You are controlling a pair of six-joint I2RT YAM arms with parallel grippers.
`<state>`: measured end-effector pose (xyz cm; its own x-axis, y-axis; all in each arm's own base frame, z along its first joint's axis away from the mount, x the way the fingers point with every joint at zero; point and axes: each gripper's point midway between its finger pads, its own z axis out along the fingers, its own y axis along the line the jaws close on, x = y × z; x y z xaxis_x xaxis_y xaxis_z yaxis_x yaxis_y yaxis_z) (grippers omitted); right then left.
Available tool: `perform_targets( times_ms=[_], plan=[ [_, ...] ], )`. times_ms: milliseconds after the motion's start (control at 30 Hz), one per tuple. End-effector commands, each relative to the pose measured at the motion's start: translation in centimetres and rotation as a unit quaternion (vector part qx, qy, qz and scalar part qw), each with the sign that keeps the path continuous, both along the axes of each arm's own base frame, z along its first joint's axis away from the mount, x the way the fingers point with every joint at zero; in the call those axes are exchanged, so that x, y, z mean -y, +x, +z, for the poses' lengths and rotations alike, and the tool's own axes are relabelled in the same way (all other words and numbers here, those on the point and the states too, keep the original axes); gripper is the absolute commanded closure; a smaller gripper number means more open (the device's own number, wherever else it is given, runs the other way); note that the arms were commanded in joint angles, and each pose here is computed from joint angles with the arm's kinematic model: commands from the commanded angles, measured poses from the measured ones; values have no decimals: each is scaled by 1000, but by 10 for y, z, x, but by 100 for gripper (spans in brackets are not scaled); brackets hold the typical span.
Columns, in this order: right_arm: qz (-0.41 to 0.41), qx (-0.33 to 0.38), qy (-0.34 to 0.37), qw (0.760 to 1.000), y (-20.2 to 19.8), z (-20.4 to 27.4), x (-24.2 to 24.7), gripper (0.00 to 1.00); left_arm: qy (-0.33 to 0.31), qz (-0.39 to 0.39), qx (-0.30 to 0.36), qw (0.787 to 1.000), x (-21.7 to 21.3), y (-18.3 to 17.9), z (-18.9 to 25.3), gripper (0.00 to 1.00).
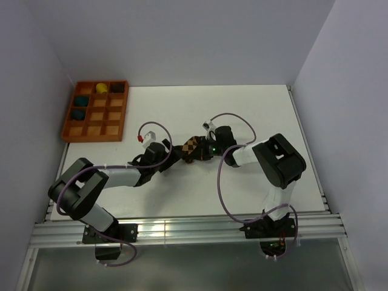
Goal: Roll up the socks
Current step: Roll the sock at the center of the board.
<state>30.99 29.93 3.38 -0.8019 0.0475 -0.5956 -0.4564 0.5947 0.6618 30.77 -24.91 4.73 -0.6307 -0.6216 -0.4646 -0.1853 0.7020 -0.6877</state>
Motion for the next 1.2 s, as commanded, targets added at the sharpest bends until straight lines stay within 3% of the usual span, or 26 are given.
perform_targets(
  times_ms=[0, 833, 1000, 1067, 1167],
  plan=[
    [17, -118, -23, 993, -31, -39, 13, 100, -6, -13, 21, 1000, 8, 11, 6, 20],
    [67, -212, -16, 975, -30, -33, 9, 100, 18, -3, -10, 1000, 5, 26, -27, 29],
    [64, -185, -16, 981, -24, -22, 10, 100, 23, -11, -33, 999, 7, 20, -40, 46],
    [63, -167, -21, 984, -22, -19, 11, 98, 29, -15, -44, 998, 7, 18, -46, 62],
    [57, -129, -30, 990, -15, -5, 13, 91, 36, -22, -54, 998, 8, 16, -50, 75]
  ],
)
